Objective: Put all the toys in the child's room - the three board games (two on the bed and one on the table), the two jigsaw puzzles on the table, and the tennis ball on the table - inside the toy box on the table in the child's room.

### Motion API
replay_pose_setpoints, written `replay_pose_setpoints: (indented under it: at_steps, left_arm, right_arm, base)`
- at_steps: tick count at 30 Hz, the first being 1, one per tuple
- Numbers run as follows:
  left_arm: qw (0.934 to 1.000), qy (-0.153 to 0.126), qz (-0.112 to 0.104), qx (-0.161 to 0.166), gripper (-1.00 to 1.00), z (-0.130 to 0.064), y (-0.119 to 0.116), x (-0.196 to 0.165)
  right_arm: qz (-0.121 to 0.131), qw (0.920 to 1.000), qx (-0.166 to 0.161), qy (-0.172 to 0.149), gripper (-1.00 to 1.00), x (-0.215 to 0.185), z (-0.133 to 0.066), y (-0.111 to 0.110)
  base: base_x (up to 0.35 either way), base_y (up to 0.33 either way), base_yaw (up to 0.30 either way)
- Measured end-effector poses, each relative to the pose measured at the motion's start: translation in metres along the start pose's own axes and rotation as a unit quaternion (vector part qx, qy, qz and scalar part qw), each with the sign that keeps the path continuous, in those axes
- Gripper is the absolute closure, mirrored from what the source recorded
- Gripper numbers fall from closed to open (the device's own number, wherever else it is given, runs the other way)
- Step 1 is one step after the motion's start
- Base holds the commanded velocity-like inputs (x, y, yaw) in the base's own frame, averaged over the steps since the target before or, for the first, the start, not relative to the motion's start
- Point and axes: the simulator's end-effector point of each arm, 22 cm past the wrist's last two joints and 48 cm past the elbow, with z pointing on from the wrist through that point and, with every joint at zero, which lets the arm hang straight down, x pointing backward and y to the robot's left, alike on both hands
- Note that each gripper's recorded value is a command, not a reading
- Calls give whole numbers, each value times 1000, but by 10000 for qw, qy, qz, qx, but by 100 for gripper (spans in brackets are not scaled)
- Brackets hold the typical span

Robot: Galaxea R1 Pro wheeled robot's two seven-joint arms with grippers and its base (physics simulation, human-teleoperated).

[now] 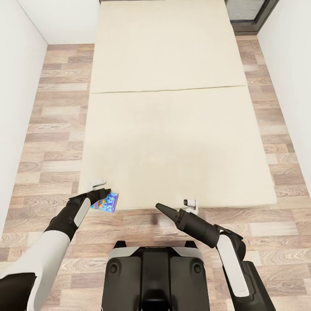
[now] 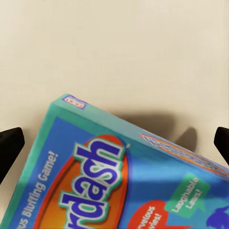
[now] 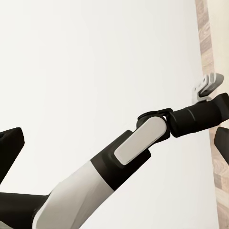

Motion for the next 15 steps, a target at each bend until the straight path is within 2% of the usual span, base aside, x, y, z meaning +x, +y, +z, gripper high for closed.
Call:
replay_pose_setpoints:
  at_steps: [9, 15]
  left_arm:
    - [10000, -1, 0, -1, -100, 0, 0, 0]
    - [10000, 2, 0, -2, -100, 0, 0, 0]
  right_arm:
    - [2, 10000, -3, -2, -100, 0, 0, 0]
    - [5, 10000, -3, -1, -100, 0, 0, 0]
  base:
    - [-4, 0, 0]
    - [-102, 0, 0]
